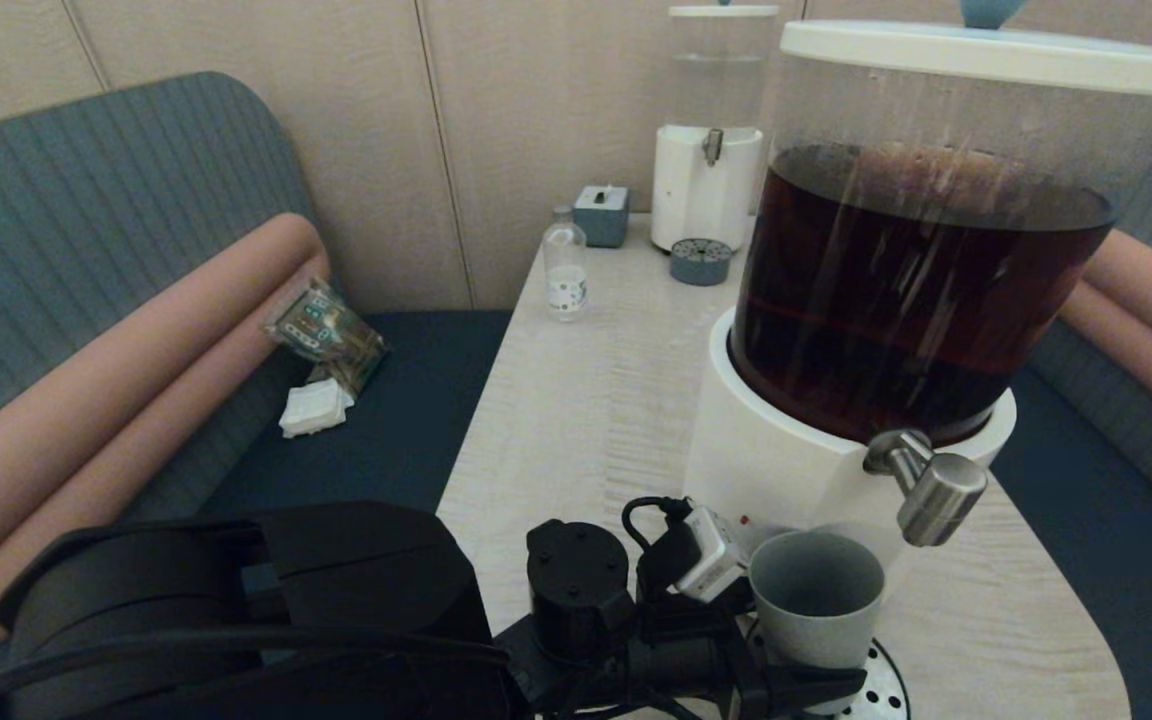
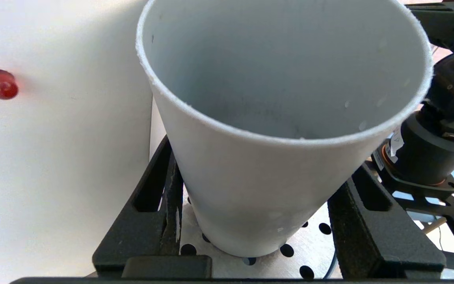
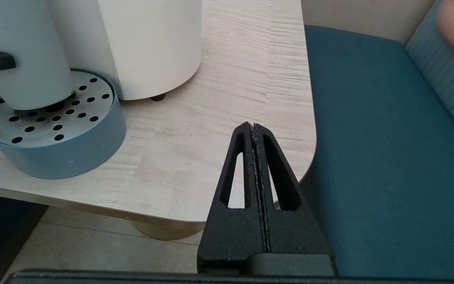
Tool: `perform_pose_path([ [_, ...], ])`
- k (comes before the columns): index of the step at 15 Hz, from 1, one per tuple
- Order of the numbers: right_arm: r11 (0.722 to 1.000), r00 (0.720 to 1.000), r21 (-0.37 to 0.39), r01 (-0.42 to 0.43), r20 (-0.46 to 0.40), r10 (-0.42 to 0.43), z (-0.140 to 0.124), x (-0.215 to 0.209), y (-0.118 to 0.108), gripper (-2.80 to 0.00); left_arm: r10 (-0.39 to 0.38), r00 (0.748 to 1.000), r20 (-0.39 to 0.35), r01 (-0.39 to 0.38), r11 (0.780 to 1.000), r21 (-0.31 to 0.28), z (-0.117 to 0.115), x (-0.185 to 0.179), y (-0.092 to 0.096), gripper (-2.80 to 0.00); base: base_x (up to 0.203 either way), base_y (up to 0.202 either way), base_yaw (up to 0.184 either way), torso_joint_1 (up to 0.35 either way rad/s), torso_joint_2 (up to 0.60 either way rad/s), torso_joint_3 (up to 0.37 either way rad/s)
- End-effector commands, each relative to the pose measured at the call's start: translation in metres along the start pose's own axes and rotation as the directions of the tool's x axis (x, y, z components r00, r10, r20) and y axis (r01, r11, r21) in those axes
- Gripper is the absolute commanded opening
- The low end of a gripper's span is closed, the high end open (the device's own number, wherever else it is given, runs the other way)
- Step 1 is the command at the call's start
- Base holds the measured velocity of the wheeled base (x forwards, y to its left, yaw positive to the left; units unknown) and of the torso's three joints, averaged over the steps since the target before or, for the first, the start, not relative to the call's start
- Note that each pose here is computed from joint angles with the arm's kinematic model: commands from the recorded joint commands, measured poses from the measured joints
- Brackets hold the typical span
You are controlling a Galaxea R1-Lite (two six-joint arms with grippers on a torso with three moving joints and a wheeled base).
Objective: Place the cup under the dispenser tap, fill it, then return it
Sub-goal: Place it under the water dispenser
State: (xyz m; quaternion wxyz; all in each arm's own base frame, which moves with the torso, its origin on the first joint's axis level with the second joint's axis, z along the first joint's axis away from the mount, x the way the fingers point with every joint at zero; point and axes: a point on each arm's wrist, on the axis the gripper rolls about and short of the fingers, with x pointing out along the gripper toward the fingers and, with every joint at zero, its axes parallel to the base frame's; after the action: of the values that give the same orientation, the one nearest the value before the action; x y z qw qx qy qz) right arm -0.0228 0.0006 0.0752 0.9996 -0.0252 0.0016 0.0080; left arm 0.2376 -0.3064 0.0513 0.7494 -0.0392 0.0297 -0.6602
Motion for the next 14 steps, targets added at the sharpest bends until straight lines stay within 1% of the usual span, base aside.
perform_pose_path([
  [1, 1.000, 1.000, -0.002, -0.001, -0.006, 0.001, -0.0026, 0.0004, 0.0001, -2.80, -0.004, 1.000, -0.001, 0.004, 1.000, -0.001, -0.0020, 0.0003, 0.0002, -2.80, 0.000, 0.000, 0.000, 0.000, 0.00, 0.000],
  [3, 1.000, 1.000, 0.000, -0.001, -0.006, 0.001, -0.0026, 0.0004, 0.0001, -2.80, -0.004, 1.000, -0.002, 0.004, 1.000, 0.000, -0.0032, 0.0008, 0.0004, -2.80, 0.000, 0.000, 0.000, 0.000, 0.00, 0.000],
  [4, 1.000, 1.000, 0.000, -0.001, -0.006, 0.001, -0.0026, 0.0004, 0.0001, -2.80, -0.004, 1.000, -0.004, 0.004, 1.000, -0.001, -0.0042, 0.0013, 0.0004, 0.00, 0.000, 0.000, 0.000, 0.000, 0.00, 0.000],
  [14, 1.000, 1.000, 0.000, -0.001, -0.006, 0.001, -0.0026, 0.0004, 0.0001, -2.80, -0.006, 1.000, -0.008, 0.006, 1.000, -0.003, -0.0034, -0.0003, -0.0022, 0.00, 0.000, 0.000, 0.000, 0.000, 0.00, 0.000],
])
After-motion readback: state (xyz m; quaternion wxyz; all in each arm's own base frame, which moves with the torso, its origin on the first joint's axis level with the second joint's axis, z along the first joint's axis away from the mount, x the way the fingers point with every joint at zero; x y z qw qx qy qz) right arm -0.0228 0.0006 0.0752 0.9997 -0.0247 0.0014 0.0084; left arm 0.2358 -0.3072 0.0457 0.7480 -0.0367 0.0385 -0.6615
